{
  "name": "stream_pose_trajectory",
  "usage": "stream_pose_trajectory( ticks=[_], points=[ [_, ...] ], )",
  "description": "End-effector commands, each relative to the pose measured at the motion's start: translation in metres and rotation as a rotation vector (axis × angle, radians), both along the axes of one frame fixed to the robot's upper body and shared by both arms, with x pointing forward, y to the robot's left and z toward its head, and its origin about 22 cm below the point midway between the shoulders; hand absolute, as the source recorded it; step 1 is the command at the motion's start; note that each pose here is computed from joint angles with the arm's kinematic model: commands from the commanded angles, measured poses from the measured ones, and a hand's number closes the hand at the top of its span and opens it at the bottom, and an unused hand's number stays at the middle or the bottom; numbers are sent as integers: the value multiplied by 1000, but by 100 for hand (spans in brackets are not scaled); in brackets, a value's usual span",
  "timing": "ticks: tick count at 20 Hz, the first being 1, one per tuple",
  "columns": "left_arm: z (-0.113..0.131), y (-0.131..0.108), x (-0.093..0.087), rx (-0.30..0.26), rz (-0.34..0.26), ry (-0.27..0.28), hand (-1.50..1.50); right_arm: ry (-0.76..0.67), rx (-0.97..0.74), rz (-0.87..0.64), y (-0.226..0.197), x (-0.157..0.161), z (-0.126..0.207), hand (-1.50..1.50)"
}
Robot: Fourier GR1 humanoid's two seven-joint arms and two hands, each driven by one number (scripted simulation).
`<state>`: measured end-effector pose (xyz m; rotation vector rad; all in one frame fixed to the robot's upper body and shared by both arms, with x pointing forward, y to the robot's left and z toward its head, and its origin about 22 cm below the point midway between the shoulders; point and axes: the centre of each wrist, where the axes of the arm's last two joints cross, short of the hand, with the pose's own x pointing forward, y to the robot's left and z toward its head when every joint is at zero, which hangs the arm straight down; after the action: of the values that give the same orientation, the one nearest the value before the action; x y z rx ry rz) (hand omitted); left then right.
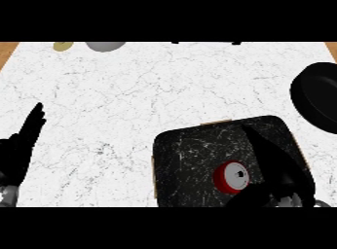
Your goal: Pick the can from the tray and place it in the pot
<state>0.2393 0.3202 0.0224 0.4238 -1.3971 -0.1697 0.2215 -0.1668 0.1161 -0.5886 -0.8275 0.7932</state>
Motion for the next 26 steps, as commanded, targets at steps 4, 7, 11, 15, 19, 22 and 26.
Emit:
stream_pose_trajectory(
  ticks=[4,7,11,15,19,22,26],
  points=[
    [-7,5,-3,-13,3,-1,0,182,-141,-80,31,25,-2,-150],
    [-6,5,-10,-6,-7,8,0,225,-161,-88,30,28,-12,-150],
    [5,4,0,1,21,-4,0,258,-179,-83,33,33,-23,-150],
    [-4,6,-12,-4,9,4,0,250,-187,-97,29,44,-20,-150],
    [2,5,-7,-5,10,17,0,262,-185,-96,36,34,-36,-150],
    [10,25,-2,8,17,11,0,271,-178,-86,40,38,-36,-150],
    [2,8,-2,-8,10,-4,0,298,-206,-23,34,31,-45,150]
  ],
)
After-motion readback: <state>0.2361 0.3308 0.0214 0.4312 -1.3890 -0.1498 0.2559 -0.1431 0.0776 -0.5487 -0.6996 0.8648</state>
